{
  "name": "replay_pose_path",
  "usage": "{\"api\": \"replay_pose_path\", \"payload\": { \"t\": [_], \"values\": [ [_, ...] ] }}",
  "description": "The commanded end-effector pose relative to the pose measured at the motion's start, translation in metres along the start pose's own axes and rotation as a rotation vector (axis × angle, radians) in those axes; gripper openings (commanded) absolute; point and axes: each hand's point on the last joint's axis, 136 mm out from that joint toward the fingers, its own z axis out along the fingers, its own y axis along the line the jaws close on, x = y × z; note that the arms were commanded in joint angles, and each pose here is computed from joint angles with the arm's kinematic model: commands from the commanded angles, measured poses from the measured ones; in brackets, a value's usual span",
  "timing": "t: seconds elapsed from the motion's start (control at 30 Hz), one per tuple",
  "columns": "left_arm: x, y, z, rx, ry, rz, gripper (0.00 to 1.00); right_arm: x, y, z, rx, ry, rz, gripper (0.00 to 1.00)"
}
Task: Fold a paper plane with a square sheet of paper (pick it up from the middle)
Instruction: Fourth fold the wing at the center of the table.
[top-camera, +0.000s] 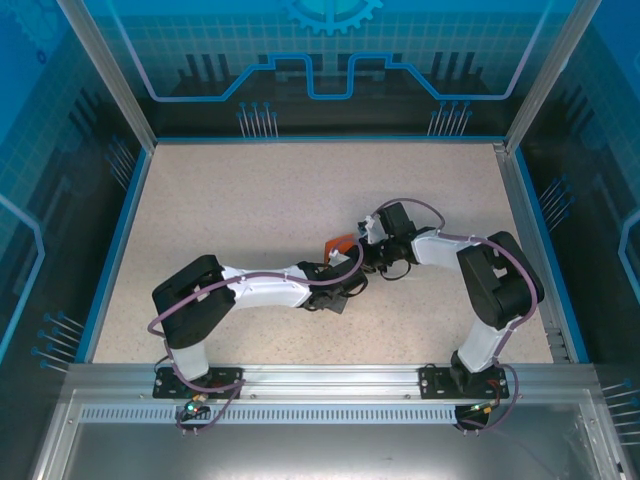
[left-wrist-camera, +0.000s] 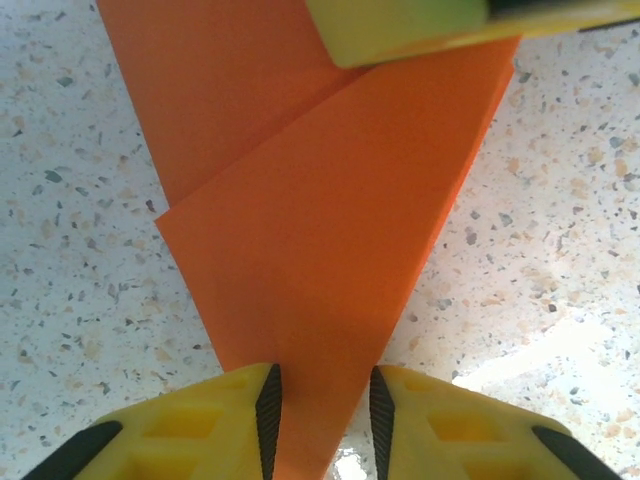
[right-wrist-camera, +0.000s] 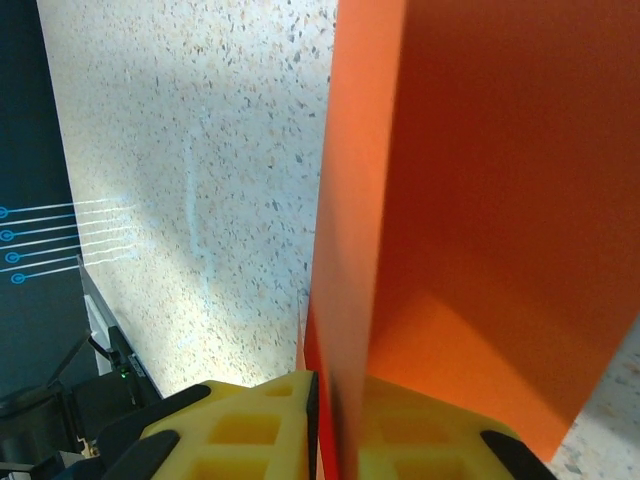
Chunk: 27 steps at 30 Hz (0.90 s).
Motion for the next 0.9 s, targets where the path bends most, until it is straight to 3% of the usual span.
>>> {"api": "replay_pose_path", "payload": {
  "t": [0.0,0.17,0.87],
  "values": [
    [-0.0025,0.0028,-0.0034,-0.029,-0.011,0.025,0.35,0.0001,0.0095,0.0024,-0.02,0.015,-0.02,0.14],
    [-0.0014,0.0066,-0.0012,-0.052,-0.011,0.032,0.35,0.0005,0.0091,0.0024,-0.019,0.018,-0.016,0.14],
    [-0.0028,0.0066,0.0,-0.053,-0.023,0.048,0.05,0.0038,0.0,0.0025,0.026,0.021,-0.01,0.16]
  ]
}}
